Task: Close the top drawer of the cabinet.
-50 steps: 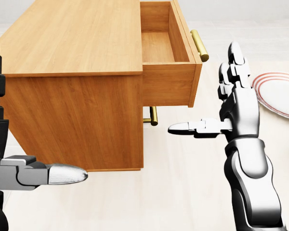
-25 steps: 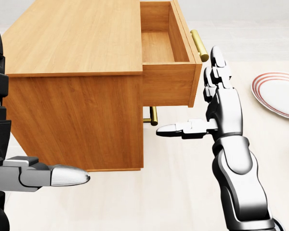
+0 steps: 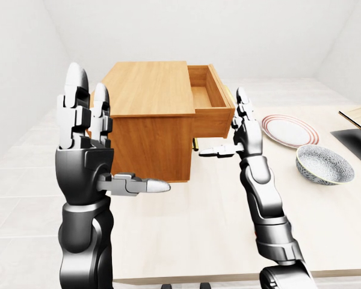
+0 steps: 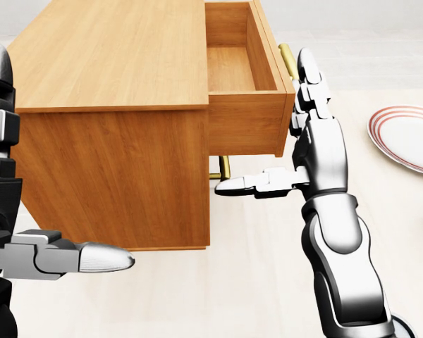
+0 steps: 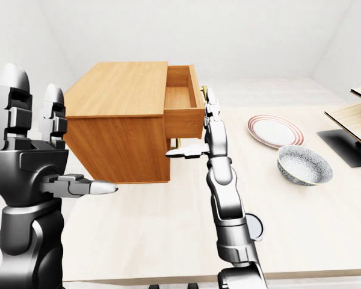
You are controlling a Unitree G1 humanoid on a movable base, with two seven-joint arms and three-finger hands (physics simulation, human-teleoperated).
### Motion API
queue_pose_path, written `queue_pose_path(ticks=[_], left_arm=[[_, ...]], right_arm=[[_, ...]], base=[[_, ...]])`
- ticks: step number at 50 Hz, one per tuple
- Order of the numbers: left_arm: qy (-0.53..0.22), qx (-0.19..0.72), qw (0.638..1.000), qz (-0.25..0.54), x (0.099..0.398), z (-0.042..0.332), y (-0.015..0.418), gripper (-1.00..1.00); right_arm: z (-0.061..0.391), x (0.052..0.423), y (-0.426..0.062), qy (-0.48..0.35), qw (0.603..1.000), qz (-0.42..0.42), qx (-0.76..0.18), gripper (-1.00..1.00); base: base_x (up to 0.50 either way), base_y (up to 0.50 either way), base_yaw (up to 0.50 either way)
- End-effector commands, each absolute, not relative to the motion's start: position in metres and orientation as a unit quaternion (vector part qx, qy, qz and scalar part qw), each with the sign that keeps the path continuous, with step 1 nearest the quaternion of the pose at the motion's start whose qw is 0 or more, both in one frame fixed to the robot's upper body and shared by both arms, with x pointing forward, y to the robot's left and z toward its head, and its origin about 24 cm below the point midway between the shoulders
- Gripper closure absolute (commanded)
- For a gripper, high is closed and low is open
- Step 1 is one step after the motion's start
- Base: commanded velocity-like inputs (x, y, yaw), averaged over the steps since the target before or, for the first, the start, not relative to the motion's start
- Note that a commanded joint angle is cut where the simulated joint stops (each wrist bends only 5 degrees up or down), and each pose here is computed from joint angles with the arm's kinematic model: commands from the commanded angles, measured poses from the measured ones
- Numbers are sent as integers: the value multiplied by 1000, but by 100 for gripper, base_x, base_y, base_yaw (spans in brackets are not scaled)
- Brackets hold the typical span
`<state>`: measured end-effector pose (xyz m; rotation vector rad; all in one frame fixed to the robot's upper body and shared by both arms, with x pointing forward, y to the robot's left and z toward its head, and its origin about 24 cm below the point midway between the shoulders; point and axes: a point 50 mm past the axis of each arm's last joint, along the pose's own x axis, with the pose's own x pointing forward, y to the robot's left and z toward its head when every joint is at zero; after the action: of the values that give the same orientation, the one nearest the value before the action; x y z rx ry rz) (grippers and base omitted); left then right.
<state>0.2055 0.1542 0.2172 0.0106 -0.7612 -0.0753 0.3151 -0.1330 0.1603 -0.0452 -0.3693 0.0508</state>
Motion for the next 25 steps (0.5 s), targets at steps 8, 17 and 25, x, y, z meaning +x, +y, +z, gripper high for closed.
queue_pose_path(ticks=[8,17,25], left_arm=[[-372,0,928,-30,206,217,156,-100],[-379,0,925,-30,205,220,155,-100],[-375,0,927,-32,206,219,155,-100]], right_arm=[[141,309,-113,-153,986,71,-2,-100],[144,302,-103,-163,983,89,-1,-100],[152,297,-93,-180,978,105,6,-100]], base=[[0,0,0],[0,0,0],[0,0,0]])
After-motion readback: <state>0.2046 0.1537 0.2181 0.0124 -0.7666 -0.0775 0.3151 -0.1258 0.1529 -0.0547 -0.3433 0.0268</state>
